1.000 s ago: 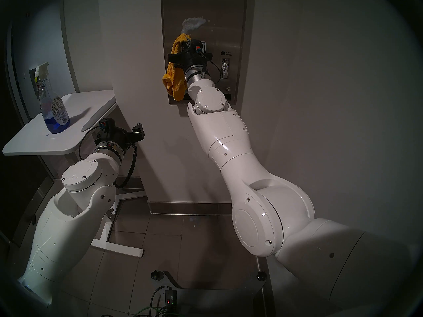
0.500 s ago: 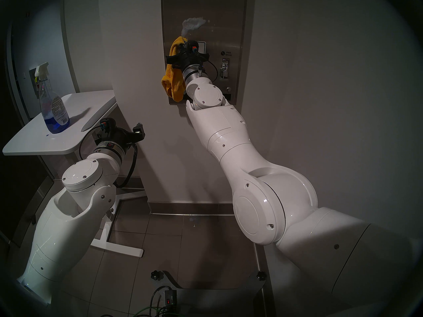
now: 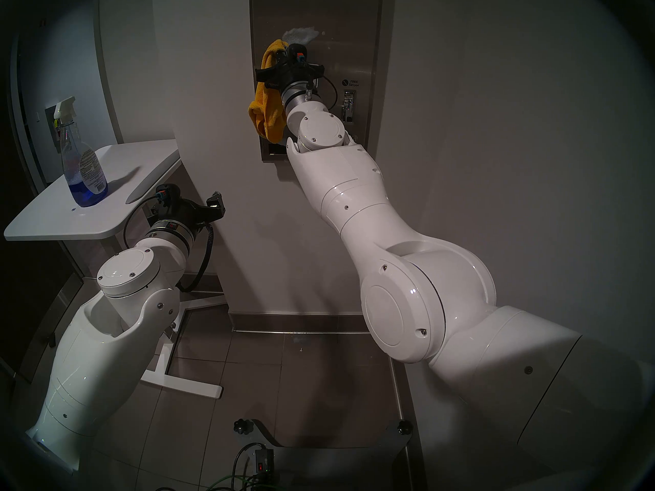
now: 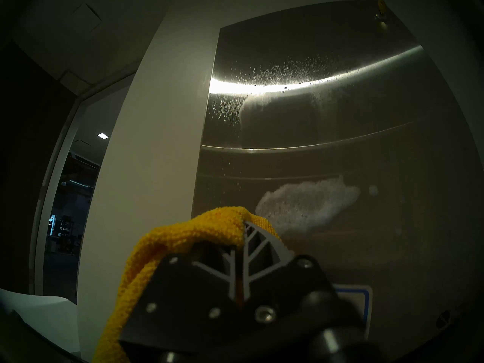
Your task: Pick up the cloth and wipe the surface
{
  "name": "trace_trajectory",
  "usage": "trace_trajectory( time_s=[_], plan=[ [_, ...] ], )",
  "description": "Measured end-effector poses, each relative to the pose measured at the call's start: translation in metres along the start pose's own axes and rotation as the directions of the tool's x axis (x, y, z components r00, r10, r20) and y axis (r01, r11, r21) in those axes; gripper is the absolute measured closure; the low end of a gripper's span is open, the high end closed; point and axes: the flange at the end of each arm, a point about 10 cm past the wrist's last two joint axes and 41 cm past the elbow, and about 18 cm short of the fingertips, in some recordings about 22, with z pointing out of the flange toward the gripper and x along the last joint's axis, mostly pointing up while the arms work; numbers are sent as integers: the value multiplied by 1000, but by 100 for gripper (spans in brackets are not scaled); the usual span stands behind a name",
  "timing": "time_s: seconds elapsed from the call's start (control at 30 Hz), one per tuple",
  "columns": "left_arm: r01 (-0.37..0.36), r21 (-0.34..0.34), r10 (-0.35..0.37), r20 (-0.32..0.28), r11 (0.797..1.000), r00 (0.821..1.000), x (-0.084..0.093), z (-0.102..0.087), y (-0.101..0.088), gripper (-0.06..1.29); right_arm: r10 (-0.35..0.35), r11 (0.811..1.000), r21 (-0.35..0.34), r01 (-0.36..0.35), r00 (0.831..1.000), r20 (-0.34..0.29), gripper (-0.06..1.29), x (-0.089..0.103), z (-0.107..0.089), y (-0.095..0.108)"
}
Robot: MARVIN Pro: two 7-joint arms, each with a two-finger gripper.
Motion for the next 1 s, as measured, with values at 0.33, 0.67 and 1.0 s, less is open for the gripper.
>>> trace_trajectory(
  time_s=[0.33, 0.67, 1.0],
  plan=[
    [-4, 1, 4, 9, 1000, 1000, -3, 0, 0, -2, -38, 999, -12, 38, 999, -19, 127, 19, 16, 10],
    [-8, 3, 8, 16, 1000, 1000, -6, 0, 0, -2, -118, 993, -1, 118, 993, -8, 127, 22, 24, 15],
    [-11, 5, 11, 21, 1000, 1000, -8, 1, -1, -2, -188, 982, 12, 188, 982, 12, 127, 19, 28, 19]
  ],
)
